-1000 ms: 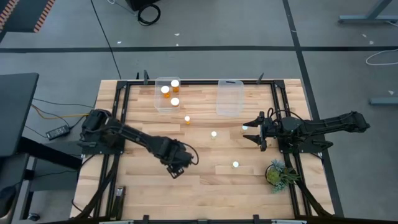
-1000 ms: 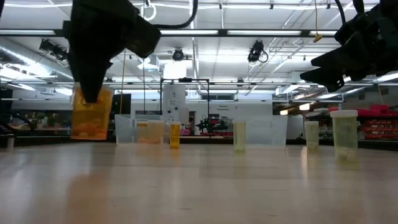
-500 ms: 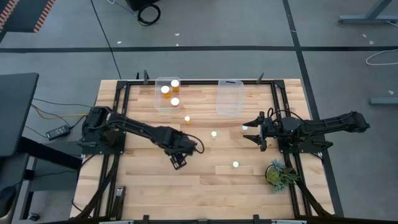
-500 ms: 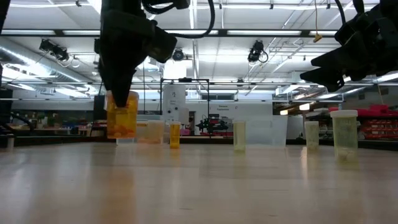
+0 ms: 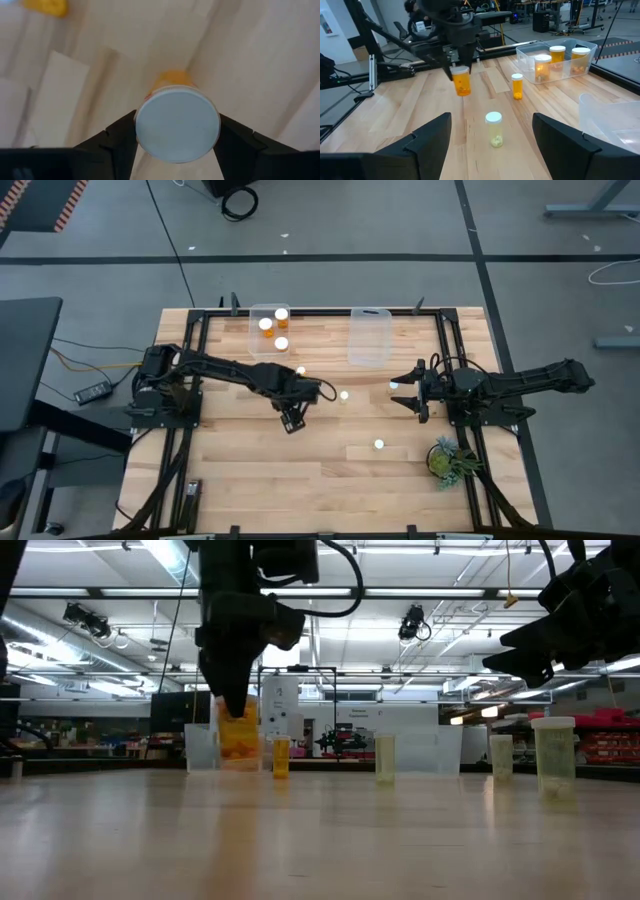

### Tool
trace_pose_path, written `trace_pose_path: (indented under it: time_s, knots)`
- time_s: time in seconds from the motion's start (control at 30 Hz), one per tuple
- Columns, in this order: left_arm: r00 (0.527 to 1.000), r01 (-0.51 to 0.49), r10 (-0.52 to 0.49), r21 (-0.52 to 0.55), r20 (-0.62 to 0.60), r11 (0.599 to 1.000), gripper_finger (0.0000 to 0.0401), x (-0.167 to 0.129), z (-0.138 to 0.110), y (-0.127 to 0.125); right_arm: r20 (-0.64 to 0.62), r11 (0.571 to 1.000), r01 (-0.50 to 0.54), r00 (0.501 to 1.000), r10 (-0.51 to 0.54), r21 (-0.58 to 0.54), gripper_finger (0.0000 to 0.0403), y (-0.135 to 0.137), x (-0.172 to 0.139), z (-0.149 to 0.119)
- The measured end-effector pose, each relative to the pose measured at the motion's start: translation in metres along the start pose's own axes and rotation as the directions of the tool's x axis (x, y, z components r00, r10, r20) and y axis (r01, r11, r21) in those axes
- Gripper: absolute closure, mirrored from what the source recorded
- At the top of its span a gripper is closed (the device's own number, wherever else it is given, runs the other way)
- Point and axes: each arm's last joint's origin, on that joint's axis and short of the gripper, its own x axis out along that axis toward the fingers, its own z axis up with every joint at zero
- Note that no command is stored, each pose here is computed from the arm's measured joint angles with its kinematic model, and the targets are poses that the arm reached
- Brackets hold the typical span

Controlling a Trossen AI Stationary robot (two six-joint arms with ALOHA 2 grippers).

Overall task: Pick and place medicine bottles into bin by pill shape (circle, oval)
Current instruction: Put the large orange pill bottle into the left transparent bin

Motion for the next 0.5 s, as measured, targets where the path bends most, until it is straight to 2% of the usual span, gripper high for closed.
trace_pose_path:
  time_s: [0.5]
  knots:
    - [0.994, 0.010, -0.020, 0.090, 0.108, 0.996, 0.0175, 0.001, 0.026, 0.034, 0.000, 1.000, 0.000, 1.000, 0.000, 0.000, 0.0118, 0.000, 0.000, 0.000]
